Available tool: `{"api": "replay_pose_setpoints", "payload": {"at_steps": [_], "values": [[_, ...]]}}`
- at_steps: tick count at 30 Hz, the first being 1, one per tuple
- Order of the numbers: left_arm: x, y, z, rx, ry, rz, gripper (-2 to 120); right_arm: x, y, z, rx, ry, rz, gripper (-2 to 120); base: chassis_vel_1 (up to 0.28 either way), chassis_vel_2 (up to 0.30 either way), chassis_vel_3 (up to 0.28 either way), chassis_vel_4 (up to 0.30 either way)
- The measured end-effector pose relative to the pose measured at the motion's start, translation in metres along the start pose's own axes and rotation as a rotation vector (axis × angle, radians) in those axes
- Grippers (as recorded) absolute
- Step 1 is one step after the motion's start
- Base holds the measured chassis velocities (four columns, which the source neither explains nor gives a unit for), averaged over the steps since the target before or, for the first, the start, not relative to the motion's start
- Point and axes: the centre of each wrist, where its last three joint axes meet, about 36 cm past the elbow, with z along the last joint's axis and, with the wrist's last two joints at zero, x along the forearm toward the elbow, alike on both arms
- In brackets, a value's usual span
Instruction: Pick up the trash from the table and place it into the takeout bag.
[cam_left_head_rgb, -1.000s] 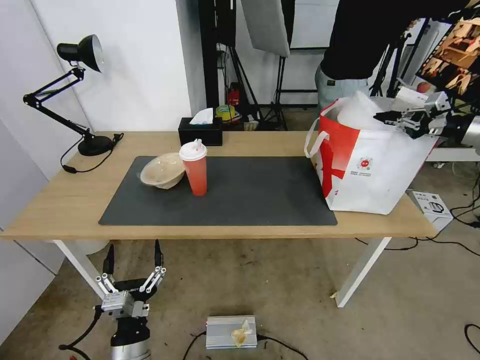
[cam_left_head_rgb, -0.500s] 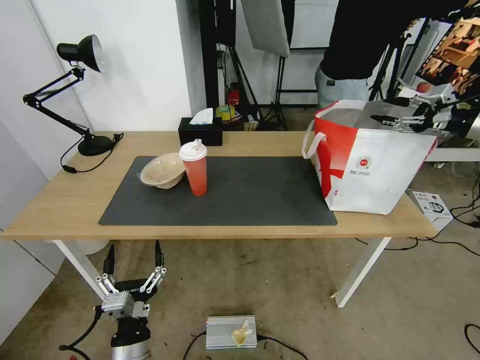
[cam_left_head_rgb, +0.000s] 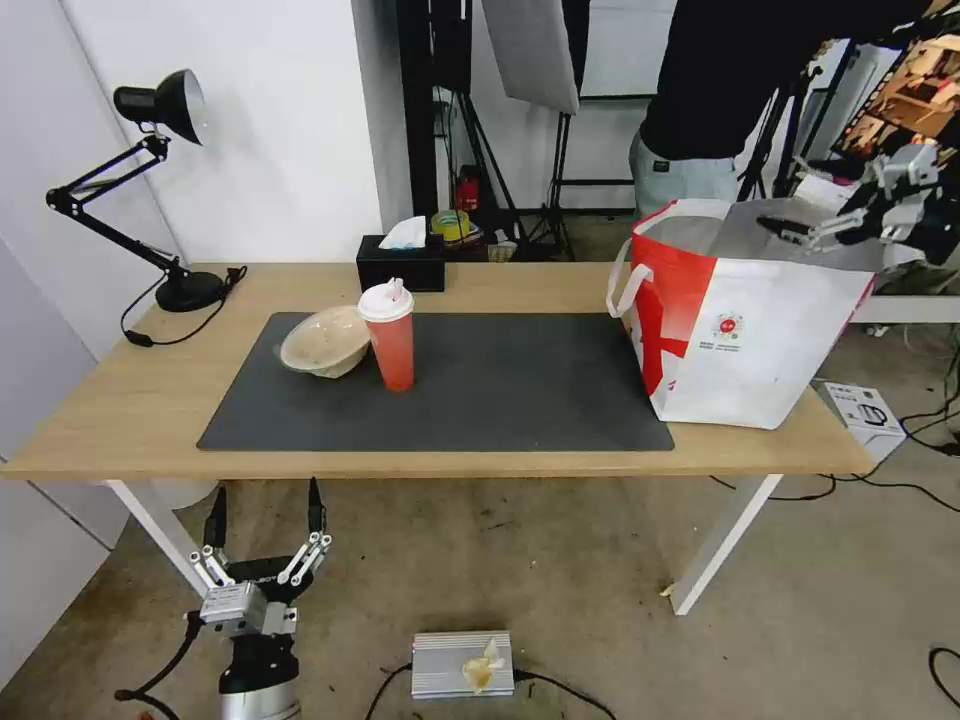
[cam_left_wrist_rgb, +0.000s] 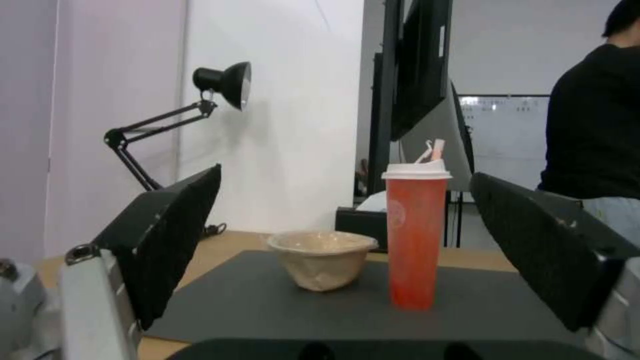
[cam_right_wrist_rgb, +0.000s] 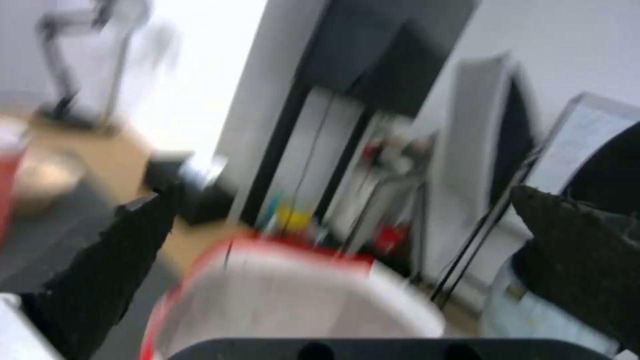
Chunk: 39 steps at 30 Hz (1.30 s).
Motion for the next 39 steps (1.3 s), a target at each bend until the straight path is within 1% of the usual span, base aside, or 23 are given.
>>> {"api": "replay_pose_setpoints", "payload": {"at_steps": [1,2,4,5,9,10,14,15,17,18,19,20,21,24,25,27,28,30,32,33,37,38,39], "values": [[0.0,0.0,0.0,0.0,-0.001,0.0,100,-0.002,0.015,-0.002,-0.007,-0.041,0.035,114,0.0,0.0,0.0,0.0],[0.0,0.0,0.0,0.0,-0.001,0.0,100,-0.002,0.015,-0.002,-0.007,-0.041,0.035,114,0.0,0.0,0.0,0.0],[-0.001,0.0,0.0,0.0,-0.002,0.0,100,-0.007,0.058,-0.005,-0.035,-0.105,0.09,114,0.0,0.0,0.0,0.0],[-0.001,0.0,0.0,0.0,-0.002,0.0,100,-0.007,0.058,-0.005,-0.035,-0.105,0.09,114,0.0,0.0,0.0,0.0],[-0.001,0.0,0.0,-0.001,-0.004,-0.001,100,-0.015,0.144,-0.005,-0.126,-0.184,0.189,109,0.0,0.0,0.0,0.0],[-0.001,0.0,0.0,-0.001,-0.004,-0.001,100,-0.015,0.144,-0.005,-0.126,-0.184,0.189,109,0.0,0.0,0.0,0.0],[-0.004,-0.001,-0.001,0.002,-0.009,-0.009,100,-0.012,0.222,-0.005,-0.216,-0.218,0.277,101,0.0,0.0,0.0,0.0],[-0.004,-0.001,-0.001,0.002,-0.009,-0.009,100,-0.012,0.222,-0.005,-0.216,-0.218,0.277,101,0.0,0.0,0.0,0.0],[-0.004,-0.002,-0.003,0.004,-0.009,-0.014,100,-0.005,0.253,-0.008,-0.256,-0.236,0.297,100,0.0,0.0,0.0,0.0],[-0.004,-0.002,-0.003,0.004,-0.009,-0.014,100,-0.005,0.253,-0.008,-0.256,-0.236,0.297,100,0.0,0.0,0.0,0.0],[-0.002,-0.001,-0.004,0.001,-0.01,-0.017,100,0.002,0.278,-0.006,-0.292,-0.244,0.305,100,0.0,0.0,0.0,0.0],[0.0,-0.001,-0.005,-0.002,-0.01,-0.02,100,0.004,0.288,-0.004,-0.305,-0.251,0.311,100,0.0,0.0,0.0,0.0],[0.0,-0.001,-0.005,-0.002,-0.01,-0.02,100,0.004,0.288,-0.004,-0.305,-0.251,0.311,100,0.0,0.0,0.0,0.0],[0.008,0.002,-0.008,-0.013,-0.014,-0.041,100,0.009,0.321,0.007,-0.334,-0.26,0.338,100,0.0,0.0,0.0,0.0],[0.008,0.002,-0.008,-0.013,-0.014,-0.041,100,0.009,0.321,0.007,-0.334,-0.26,0.338,100,0.0,0.0,0.0,0.0],[0.009,0.001,-0.011,-0.016,-0.022,-0.059,100,0.016,0.342,0.013,-0.356,-0.255,0.369,100,0.0,0.0,0.0,0.0],[0.01,0.0,-0.013,-0.017,-0.026,-0.068,100,0.024,0.361,0.021,-0.373,-0.232,0.396,100,0.0,0.0,0.0,0.0],[0.011,0.0,-0.014,-0.018,-0.027,-0.072,100,0.028,0.368,0.024,-0.375,-0.224,0.405,100,0.0,0.0,0.0,0.0],[0.011,-0.001,-0.015,-0.019,-0.03,-0.074,100,0.043,0.393,0.032,-0.379,-0.191,0.442,100,0.0,0.0,0.0,0.0],[0.011,-0.001,-0.015,-0.019,-0.03,-0.074,100,0.043,0.393,0.032,-0.379,-0.191,0.442,100,0.0,0.0,0.0,0.0],[0.011,-0.004,-0.015,-0.016,-0.031,-0.079,100,0.077,0.444,0.043,-0.378,-0.091,0.507,100,0.0,0.0,0.0,0.0],[0.011,-0.004,-0.015,-0.016,-0.031,-0.079,100,0.077,0.444,0.043,-0.378,-0.091,0.507,100,0.0,0.0,0.0,0.0],[0.012,-0.004,-0.015,-0.016,-0.03,-0.079,100,0.083,0.454,0.046,-0.37,-0.074,0.52,100,0.0,0.0,0.0,0.0]]}}
